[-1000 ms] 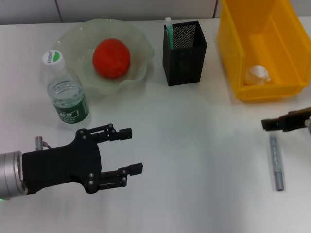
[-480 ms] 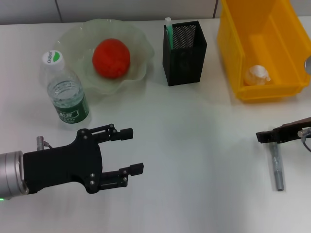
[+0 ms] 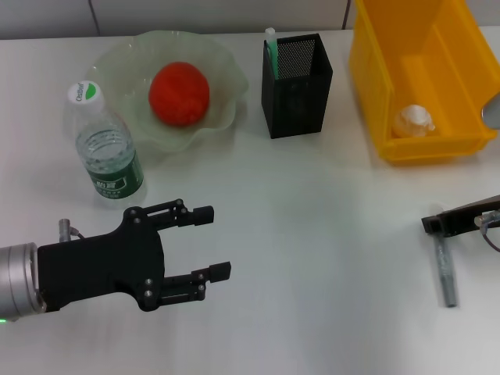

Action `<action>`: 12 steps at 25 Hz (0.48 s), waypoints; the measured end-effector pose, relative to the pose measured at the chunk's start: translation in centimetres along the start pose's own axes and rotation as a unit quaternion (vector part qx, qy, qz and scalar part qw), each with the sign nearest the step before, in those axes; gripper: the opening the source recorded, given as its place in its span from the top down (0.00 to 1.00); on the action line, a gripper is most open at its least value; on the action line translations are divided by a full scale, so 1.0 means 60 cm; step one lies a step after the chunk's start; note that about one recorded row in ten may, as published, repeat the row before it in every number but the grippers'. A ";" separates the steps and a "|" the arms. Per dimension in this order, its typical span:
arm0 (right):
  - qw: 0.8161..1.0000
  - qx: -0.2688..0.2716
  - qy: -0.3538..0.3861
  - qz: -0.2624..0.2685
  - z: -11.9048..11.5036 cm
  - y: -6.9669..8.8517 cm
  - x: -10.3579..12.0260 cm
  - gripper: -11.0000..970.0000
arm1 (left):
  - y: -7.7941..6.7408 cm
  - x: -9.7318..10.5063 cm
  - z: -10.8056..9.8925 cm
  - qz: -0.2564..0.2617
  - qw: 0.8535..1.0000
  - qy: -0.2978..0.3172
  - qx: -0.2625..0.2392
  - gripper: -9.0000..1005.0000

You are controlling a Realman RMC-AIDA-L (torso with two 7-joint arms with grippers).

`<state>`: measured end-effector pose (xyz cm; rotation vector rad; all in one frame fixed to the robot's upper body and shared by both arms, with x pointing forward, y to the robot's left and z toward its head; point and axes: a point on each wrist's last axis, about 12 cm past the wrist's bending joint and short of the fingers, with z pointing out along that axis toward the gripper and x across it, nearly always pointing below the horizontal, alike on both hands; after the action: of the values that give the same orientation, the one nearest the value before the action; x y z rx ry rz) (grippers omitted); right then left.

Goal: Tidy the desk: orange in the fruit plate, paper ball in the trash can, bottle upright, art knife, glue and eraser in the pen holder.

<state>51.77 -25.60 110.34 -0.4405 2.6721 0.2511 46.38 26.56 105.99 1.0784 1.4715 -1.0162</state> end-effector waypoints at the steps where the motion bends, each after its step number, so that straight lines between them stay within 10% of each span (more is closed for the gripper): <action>1: 1.000 0.000 0.000 -0.001 0.000 0.000 0.000 0.57 | 0.000 0.000 0.000 0.000 1.000 0.000 0.000 0.27; 6: 1.000 0.002 0.001 -0.004 0.001 -0.003 0.001 0.79 | -0.001 0.001 0.000 -0.001 1.000 0.000 0.000 0.27; 12: 1.000 0.001 -0.002 -0.010 -0.001 -0.004 -0.002 0.82 | -0.001 0.002 -0.002 -0.002 1.000 0.000 -0.002 0.27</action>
<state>51.93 -25.82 110.39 -0.4645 2.6632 0.2435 46.29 26.65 105.92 1.0718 1.4758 -1.0158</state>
